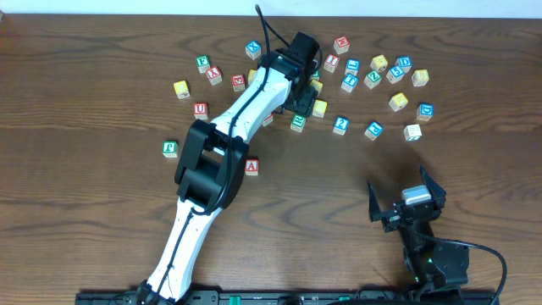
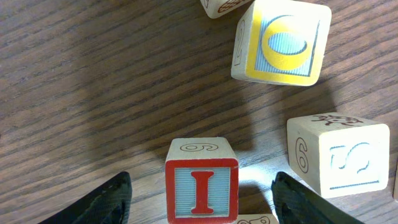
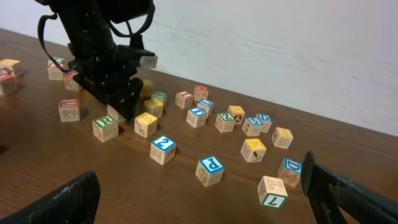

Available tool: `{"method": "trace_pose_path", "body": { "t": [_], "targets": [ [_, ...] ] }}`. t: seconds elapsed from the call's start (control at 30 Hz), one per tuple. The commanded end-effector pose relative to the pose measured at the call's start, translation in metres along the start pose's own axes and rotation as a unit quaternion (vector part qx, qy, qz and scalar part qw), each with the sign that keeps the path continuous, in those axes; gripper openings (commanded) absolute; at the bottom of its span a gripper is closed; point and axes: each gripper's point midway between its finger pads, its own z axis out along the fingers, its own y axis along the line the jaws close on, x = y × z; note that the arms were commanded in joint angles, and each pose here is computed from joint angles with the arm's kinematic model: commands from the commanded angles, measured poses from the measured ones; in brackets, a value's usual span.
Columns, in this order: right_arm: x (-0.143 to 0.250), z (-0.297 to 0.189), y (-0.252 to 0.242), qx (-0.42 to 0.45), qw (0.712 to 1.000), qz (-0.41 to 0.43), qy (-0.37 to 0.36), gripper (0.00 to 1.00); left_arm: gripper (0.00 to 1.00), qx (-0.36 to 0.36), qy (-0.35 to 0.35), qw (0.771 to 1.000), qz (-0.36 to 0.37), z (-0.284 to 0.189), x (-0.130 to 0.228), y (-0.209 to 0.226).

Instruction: Spell out AI2

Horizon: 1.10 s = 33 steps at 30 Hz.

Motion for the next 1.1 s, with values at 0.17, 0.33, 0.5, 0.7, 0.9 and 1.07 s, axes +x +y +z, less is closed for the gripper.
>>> {"method": "trace_pose_path", "body": {
  "t": [0.17, 0.33, 0.5, 0.7, 0.9, 1.07],
  "targets": [
    [0.0009, -0.0003, -0.0027, 0.006, 1.0, 0.006, 0.001, 0.99, 0.66, 0.004, 0.005, 1.0, 0.003, 0.0072, 0.0009, 0.0014],
    [0.0009, -0.0003, -0.0027, 0.006, 1.0, 0.006, 0.001, 0.99, 0.63, 0.004, 0.005, 1.0, 0.003, 0.0073, 0.0012, 0.0011],
    [0.0009, -0.0003, -0.0027, 0.006, 1.0, 0.006, 0.001, 0.99, 0.57, 0.004, 0.007, 1.0, 0.003, 0.0072, 0.0021, 0.0012],
    [0.0009, -0.0003, -0.0027, 0.006, 1.0, 0.006, 0.001, 0.99, 0.56, 0.003, 0.011, 1.0, 0.003, 0.0074, 0.0043, 0.0015],
    [0.0009, -0.0003, -0.0027, 0.006, 1.0, 0.006, 0.001, 0.99, 0.55, 0.003, 0.014, 1.0, 0.003, 0.009, 0.0057, 0.0019],
    [0.0009, -0.0003, -0.0027, 0.006, 1.0, 0.006, 0.001, 0.99, 0.55, 0.003, 0.015, 1.0, 0.01, 0.0112, 0.006, 0.0021]
  ]
}}
